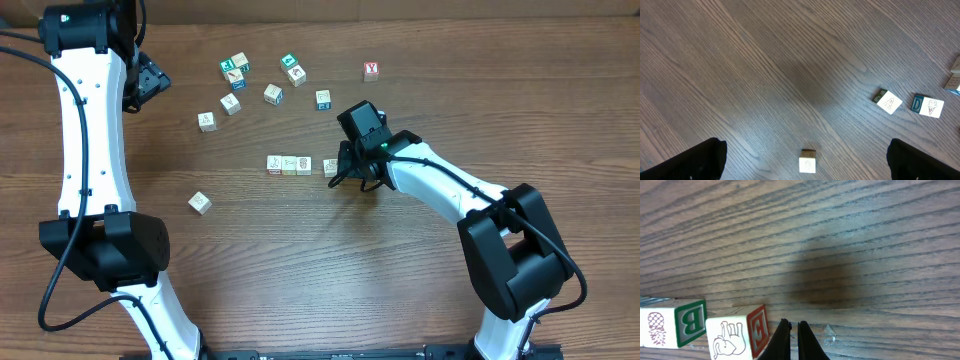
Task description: Form a horizontal line
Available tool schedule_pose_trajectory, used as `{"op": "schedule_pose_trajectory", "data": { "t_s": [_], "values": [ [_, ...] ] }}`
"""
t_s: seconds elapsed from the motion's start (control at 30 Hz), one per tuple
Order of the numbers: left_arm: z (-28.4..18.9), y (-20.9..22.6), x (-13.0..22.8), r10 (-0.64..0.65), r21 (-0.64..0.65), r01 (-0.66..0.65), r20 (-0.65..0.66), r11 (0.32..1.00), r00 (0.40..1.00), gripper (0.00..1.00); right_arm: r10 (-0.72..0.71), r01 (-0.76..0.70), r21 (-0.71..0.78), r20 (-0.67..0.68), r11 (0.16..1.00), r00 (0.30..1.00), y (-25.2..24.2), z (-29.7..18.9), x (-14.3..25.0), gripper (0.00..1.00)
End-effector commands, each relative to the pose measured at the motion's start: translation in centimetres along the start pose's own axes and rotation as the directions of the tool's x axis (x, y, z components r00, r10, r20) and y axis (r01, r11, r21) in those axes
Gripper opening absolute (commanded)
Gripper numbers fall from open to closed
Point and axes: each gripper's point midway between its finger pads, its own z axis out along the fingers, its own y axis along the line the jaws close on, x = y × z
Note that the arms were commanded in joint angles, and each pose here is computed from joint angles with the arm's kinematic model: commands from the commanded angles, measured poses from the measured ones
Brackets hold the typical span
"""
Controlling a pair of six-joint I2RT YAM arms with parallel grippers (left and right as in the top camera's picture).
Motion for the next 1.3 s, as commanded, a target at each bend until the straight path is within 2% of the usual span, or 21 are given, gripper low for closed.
{"op": "schedule_pose_trajectory", "data": {
  "t_s": [0.0,1.27],
  "values": [
    [-0.7,-0.2,-0.1,0.021,0.014,-0.021,0.015,1.000,1.000,1.00,-0.002,0.003,0.014,-0.012,1.000,1.000,-0.3,0.8,0.5,0.04],
    [-0.7,-0.2,-0.1,0.021,0.014,-0.021,0.015,1.000,1.000,1.00,0.019,-0.019,0.025,-0.027,1.000,0.999,-0.5,2.1,0.9,0.04]
  ]
}}
